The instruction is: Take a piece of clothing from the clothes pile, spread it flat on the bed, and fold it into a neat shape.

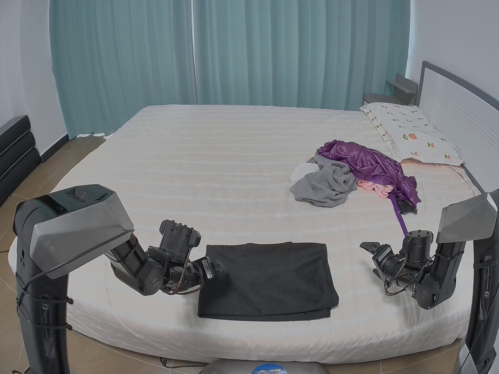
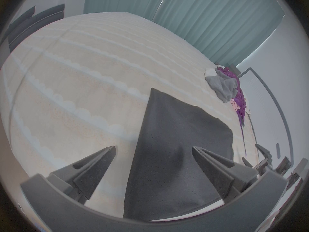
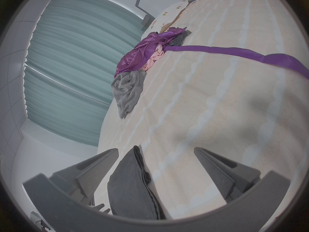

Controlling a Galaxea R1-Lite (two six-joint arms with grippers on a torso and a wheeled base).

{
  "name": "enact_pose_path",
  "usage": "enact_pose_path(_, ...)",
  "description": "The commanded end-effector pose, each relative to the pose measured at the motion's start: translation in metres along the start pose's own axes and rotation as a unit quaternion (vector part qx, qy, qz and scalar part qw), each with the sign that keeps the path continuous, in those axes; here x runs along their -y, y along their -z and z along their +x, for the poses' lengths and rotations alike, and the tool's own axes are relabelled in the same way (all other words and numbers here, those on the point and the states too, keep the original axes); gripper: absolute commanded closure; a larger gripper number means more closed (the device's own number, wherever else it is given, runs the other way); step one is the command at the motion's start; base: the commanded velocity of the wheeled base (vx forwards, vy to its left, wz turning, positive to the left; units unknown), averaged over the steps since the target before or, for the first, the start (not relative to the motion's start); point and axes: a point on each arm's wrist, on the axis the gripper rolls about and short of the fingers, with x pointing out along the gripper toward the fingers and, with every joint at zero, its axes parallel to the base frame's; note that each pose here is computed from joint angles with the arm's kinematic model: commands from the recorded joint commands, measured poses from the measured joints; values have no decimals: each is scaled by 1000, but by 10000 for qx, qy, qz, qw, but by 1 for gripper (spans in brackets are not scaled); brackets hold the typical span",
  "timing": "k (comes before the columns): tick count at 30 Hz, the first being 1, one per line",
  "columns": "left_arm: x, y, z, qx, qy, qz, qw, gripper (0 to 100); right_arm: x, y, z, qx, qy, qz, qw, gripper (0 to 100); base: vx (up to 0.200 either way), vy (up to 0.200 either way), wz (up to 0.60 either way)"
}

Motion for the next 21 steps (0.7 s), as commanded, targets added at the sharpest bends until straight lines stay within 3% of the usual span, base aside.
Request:
enact_pose_path(1,0,14,14,-45,-185,125,9997,0,1,1,0,-10,11,-1,10000,0,0,0,0)
enact_pose_path(15,7,15,23,200,-100,159,9996,0,2,2,2,2,-35,-108,9999,0,0,0,0)
enact_pose_path(16,7,15,23,200,-100,159,9996,100,2,2,2,2,-35,-108,9999,0,0,0,0)
enact_pose_path(21,8,15,23,234,-113,103,9996,100,2,2,2,2,-35,-116,9999,0,0,0,0)
